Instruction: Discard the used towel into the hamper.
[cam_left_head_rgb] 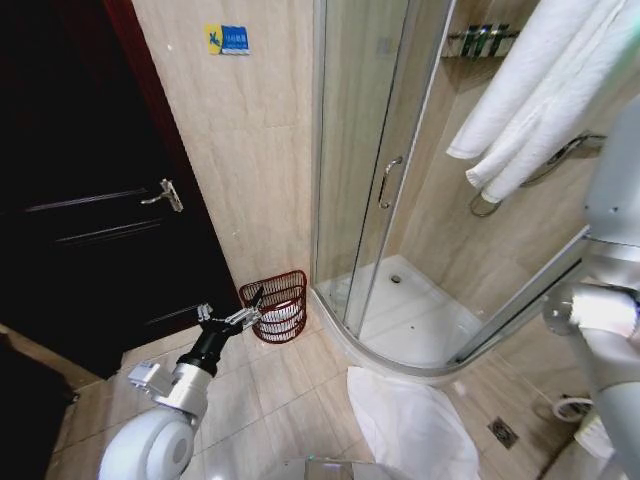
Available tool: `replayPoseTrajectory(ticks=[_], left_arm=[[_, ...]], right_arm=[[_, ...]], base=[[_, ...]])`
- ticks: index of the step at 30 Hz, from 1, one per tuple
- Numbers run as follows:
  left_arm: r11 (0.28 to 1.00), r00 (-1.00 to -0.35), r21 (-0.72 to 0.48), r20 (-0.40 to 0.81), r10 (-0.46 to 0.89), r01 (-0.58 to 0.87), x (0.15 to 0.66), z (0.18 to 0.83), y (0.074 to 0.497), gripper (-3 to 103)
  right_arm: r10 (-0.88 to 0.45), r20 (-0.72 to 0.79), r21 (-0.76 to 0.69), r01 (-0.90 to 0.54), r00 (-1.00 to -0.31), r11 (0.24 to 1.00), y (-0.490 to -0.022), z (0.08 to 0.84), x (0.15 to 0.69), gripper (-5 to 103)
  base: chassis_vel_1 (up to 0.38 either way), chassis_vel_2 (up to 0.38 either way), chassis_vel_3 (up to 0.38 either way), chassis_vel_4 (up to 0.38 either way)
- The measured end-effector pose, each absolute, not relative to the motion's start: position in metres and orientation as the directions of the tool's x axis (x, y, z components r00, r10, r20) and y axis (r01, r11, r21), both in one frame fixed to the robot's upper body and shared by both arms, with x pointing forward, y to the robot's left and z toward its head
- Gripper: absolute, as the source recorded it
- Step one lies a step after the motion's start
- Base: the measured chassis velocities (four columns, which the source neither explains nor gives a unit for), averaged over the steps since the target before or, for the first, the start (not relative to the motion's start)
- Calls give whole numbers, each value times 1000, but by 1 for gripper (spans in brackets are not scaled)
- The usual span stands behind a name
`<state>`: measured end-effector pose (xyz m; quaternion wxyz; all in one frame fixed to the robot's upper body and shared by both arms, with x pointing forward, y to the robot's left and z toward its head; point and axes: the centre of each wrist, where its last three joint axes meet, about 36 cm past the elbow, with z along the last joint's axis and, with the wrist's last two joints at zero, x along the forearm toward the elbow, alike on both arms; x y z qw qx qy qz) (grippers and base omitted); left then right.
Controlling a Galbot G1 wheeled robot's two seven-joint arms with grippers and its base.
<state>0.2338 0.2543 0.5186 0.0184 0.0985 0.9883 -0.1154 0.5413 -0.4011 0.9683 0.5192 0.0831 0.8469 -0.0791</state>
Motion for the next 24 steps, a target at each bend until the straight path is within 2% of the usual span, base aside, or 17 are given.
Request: replayPoseTrajectory(ticks=[2,3,6,9,21,24], left_arm=[[954,-980,-224,-59,190,199,234,519,254,100],[954,-980,-224,-59,190,199,234,519,254,100],[954,-980,-224,-59,190,199,234,519,254,100],[954,-980,-224,-59,190,199,234,519,254,100],[954,-980,-224,-59,190,199,234,519,254,100],[954,-980,-224,-59,190,199,234,519,254,100]], right_arm=[[56,-893,-51,224,-447,973,-402,969,540,26],[56,-893,-51,224,-447,973,-402,969,540,26],[52,-893,-57,228,-446,972,-405,969,537,11],[49,-894,-60,228,-446,972,-408,970,535,7],[31,-900,-64,202,-435,977,-410,969,519,7],[6,-911,-77,185,-412,980,-411,965,510,7]], base=[[0,0,0,0],[0,0,0,0],[0,0,0,0],[0,0,0,0],[0,0,0,0],[0,0,0,0]])
